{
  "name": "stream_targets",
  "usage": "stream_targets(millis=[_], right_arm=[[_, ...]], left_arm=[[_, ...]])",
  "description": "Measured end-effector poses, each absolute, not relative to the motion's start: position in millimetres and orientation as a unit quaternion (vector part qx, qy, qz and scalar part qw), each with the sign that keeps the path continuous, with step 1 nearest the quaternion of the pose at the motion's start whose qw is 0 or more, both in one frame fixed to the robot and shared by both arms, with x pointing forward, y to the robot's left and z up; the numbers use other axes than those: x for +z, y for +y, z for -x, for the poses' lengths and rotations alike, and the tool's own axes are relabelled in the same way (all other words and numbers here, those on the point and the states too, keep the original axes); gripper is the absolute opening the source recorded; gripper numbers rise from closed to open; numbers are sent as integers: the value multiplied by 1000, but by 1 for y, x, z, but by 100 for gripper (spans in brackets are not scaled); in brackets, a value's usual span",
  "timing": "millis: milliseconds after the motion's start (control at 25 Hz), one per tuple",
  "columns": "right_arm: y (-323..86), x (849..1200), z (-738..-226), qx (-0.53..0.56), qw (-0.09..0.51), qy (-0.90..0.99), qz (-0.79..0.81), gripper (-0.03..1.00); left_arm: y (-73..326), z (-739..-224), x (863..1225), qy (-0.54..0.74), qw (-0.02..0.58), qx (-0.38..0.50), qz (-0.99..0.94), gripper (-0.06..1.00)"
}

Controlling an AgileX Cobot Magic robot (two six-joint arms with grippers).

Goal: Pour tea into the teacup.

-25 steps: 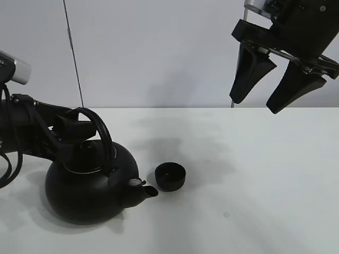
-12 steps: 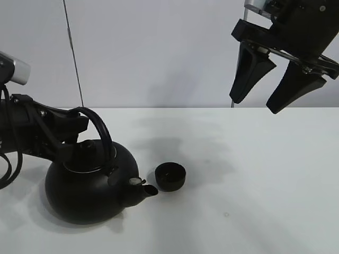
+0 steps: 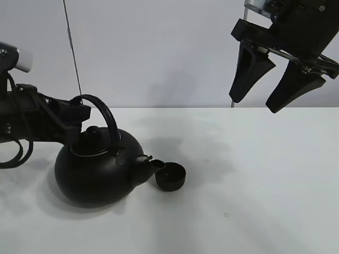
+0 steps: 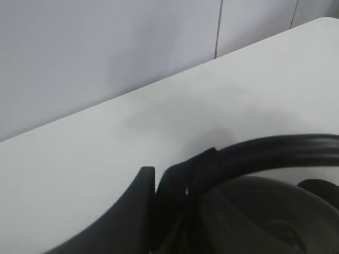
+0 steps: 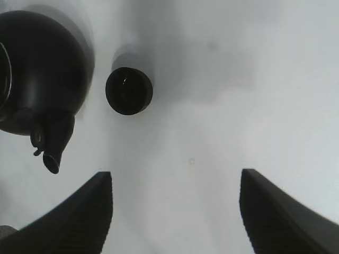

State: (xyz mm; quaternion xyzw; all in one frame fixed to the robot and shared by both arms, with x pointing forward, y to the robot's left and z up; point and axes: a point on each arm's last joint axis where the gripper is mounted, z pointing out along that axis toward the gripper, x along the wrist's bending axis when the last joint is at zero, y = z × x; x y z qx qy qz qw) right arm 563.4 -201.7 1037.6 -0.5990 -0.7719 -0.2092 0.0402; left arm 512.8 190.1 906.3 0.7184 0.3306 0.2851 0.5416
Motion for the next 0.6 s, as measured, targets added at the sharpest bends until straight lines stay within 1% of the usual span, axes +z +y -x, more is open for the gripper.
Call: stream_targets(millis=[200,600], right_arm=[[-202,1038,-563,-209,40,-772,599,47],[-202,1038,-563,-209,40,-772,599,47]], left_arm=[[187,-524,913,328,547,293,-712,13],[183,-554,923,331,516,308,-727,13]])
